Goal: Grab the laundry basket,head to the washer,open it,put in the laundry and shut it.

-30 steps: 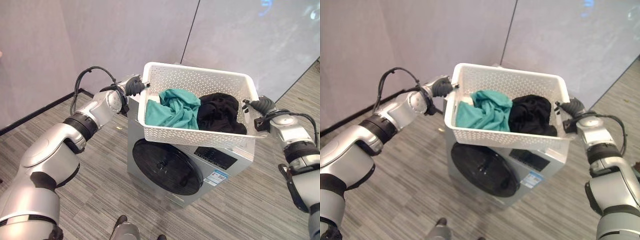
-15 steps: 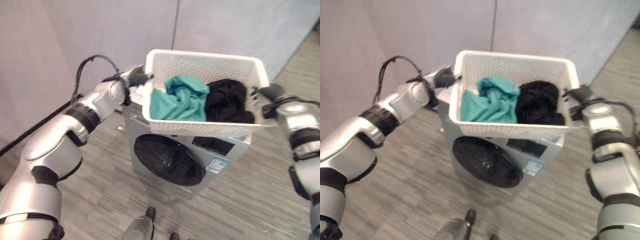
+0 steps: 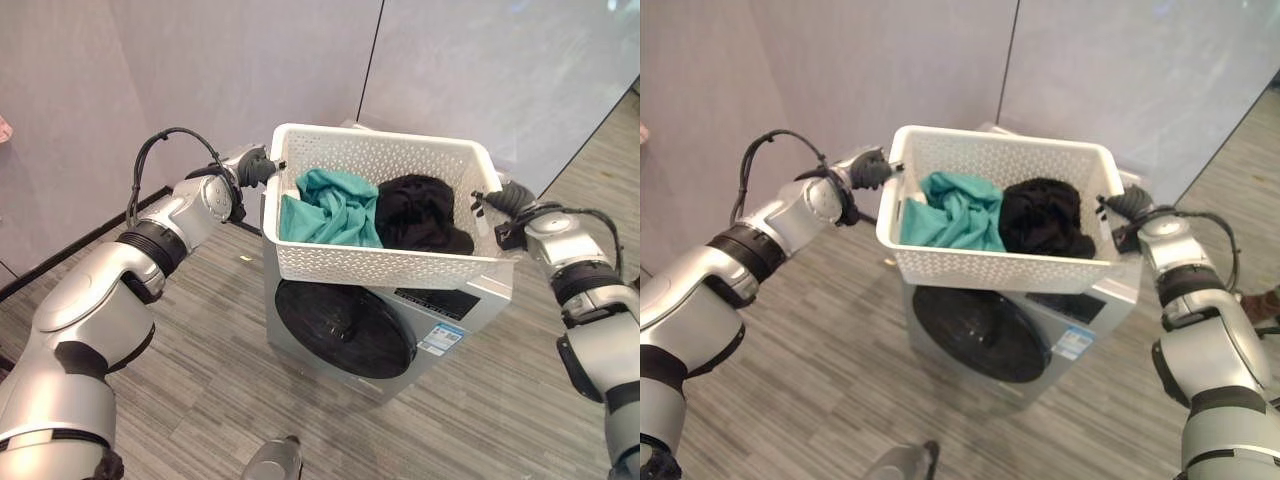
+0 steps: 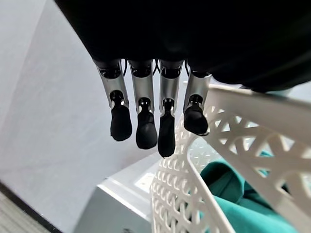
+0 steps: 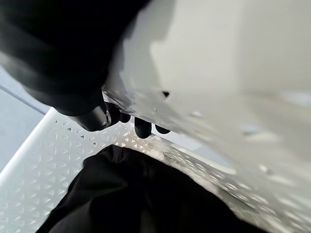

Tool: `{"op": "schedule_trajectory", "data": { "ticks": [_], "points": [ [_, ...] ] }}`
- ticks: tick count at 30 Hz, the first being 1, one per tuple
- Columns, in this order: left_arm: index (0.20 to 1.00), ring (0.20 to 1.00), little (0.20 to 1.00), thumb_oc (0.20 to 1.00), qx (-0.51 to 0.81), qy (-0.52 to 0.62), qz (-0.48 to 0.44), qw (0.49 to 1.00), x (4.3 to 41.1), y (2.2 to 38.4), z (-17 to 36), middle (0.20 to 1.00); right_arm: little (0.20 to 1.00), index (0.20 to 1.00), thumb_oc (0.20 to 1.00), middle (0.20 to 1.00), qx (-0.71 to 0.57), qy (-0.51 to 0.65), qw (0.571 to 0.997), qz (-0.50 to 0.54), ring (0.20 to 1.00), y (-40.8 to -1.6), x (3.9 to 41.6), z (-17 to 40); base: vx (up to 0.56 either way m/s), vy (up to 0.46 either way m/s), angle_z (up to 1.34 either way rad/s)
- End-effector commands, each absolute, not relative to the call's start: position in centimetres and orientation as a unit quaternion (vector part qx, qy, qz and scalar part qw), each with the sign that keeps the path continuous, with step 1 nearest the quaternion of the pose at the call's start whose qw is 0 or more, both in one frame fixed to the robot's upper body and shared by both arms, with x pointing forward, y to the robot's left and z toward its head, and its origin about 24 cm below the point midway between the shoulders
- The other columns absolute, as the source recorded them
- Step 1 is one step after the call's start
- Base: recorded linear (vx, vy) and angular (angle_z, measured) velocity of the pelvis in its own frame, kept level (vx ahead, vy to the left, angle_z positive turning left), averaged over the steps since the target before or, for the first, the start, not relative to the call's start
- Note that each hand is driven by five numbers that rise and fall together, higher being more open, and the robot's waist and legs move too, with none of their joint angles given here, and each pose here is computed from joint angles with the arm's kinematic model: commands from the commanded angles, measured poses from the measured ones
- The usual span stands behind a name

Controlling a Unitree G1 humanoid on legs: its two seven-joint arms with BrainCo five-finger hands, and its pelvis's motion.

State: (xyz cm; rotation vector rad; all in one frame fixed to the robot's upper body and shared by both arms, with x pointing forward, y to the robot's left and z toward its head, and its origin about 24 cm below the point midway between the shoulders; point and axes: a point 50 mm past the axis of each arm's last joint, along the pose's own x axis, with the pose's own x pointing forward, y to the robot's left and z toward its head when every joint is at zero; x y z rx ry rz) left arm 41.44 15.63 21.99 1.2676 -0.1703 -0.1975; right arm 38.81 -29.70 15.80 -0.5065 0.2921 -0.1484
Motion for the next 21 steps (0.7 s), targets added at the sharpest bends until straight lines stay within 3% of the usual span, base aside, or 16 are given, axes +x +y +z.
{"op": "schedule_trajectory", "data": {
  "ticks": [1, 8, 21],
  "points": [
    [0.2, 0.2, 0.2, 0.2, 0.592, -0.134, 0.0, 0.795, 42.1, 16.2, 28.1, 0.2, 0.2, 0.2, 0.2, 0.2, -0.287, 0.197, 0.919, -0.185, 0.2, -36.2, 35.8, 16.0, 0.02, -0.084, 0.03],
    [0.2, 0.2, 0.2, 0.2, 0.588, -0.167, -0.021, 0.791, 42.2, 12.6, 28.4, 0.2, 0.2, 0.2, 0.2, 0.2, -0.284, 0.192, 0.917, -0.204, 0.2, -36.9, 35.5, 16.6, 0.01, -0.047, -0.03],
    [0.2, 0.2, 0.2, 0.2, 0.581, -0.169, -0.011, 0.796, 42.1, 13.5, 28.8, 0.2, 0.2, 0.2, 0.2, 0.2, -0.292, 0.138, 0.931, -0.171, 0.2, -34.8, 36.7, 17.8, 0.03, -0.011, -0.01]
  ]
}}
